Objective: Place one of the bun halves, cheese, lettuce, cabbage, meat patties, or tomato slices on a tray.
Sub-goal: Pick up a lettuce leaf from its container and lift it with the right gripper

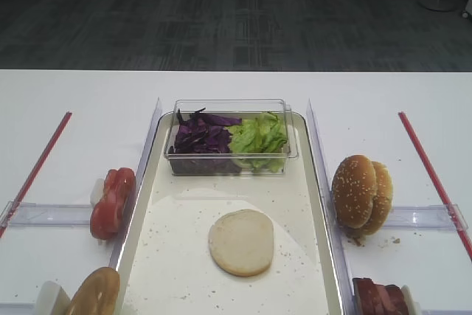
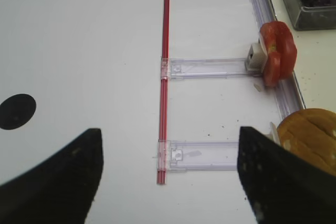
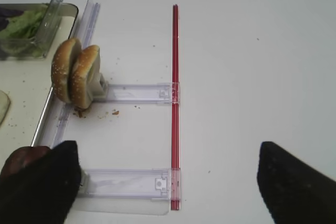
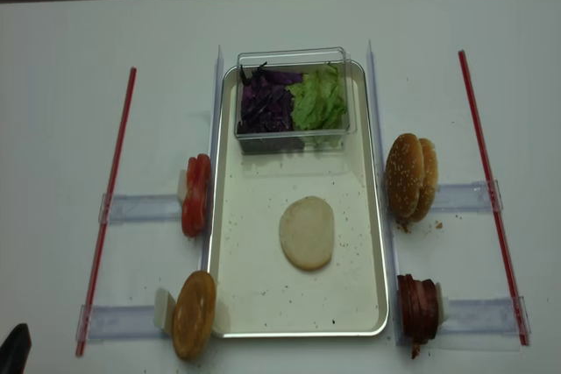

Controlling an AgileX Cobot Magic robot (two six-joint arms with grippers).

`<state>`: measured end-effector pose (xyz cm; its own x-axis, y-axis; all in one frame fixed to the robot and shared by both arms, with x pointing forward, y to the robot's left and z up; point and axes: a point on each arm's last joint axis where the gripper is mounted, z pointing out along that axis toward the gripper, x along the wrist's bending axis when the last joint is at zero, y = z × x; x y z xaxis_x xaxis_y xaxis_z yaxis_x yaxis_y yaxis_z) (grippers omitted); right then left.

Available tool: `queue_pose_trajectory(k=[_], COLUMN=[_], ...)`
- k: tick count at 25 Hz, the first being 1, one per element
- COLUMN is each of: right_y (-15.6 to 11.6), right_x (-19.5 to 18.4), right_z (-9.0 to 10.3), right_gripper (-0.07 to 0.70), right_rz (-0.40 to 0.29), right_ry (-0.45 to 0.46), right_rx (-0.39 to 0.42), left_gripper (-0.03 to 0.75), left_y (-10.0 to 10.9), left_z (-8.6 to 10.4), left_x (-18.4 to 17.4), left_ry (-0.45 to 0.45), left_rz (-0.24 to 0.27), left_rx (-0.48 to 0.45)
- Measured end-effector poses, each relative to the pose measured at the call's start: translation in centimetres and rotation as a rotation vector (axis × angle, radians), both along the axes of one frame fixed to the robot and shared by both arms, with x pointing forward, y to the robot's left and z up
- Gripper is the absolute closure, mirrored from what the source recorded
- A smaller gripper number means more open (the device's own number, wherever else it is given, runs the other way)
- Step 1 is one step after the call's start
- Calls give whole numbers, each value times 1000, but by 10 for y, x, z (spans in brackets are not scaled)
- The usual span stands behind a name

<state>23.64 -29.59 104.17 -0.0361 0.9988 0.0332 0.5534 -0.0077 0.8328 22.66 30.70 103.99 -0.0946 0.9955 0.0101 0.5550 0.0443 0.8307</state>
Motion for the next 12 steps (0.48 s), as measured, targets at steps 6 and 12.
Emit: queue_pose_trajectory(k=[6,12], right_y=[1,1], right_x=[29,59], right_z=[-3,-11], right_gripper=[-60,-60], right_rz=[0,-10], right_ry=[206,409], right_rx=[-5,0], left_gripper=[224,224], left_y=[0,0], left_z=[0,0], left_x=[0,0], left_ry=[0,0], left_rz=[0,0], left_rx=[0,0])
